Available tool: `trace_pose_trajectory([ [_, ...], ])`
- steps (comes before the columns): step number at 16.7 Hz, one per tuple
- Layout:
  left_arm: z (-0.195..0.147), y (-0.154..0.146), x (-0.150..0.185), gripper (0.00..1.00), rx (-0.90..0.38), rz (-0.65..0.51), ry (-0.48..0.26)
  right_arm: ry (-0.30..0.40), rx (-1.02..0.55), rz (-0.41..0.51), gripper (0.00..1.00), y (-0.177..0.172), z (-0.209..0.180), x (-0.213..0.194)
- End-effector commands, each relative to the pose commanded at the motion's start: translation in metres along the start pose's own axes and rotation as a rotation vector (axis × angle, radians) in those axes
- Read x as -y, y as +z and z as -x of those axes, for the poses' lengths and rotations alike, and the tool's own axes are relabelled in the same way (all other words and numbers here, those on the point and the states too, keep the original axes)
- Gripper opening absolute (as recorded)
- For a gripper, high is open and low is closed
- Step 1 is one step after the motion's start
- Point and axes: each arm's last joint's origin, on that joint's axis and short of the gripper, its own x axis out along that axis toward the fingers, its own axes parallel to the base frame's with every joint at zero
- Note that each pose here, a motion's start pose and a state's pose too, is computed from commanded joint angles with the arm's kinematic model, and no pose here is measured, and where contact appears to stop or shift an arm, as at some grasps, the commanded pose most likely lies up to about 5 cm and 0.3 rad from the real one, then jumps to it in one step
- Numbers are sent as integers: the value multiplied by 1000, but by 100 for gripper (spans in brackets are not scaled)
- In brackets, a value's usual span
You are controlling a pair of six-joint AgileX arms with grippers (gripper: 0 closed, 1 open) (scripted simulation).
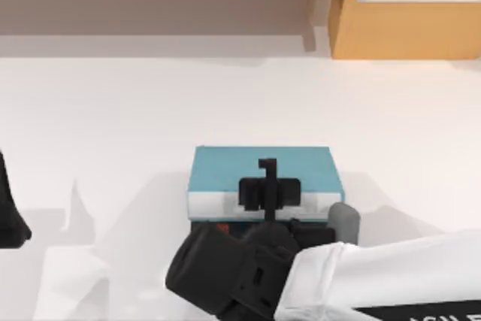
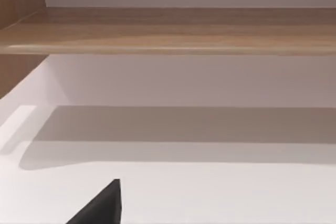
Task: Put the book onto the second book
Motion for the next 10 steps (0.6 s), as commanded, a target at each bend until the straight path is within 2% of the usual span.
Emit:
trace_pose_trajectory([
  [2, 0, 0, 0, 100, 0, 0, 0, 0, 0, 0, 0, 0, 0, 0],
  [10, 0, 0, 0, 100, 0, 0, 0, 0, 0, 0, 60, 0, 0, 0],
])
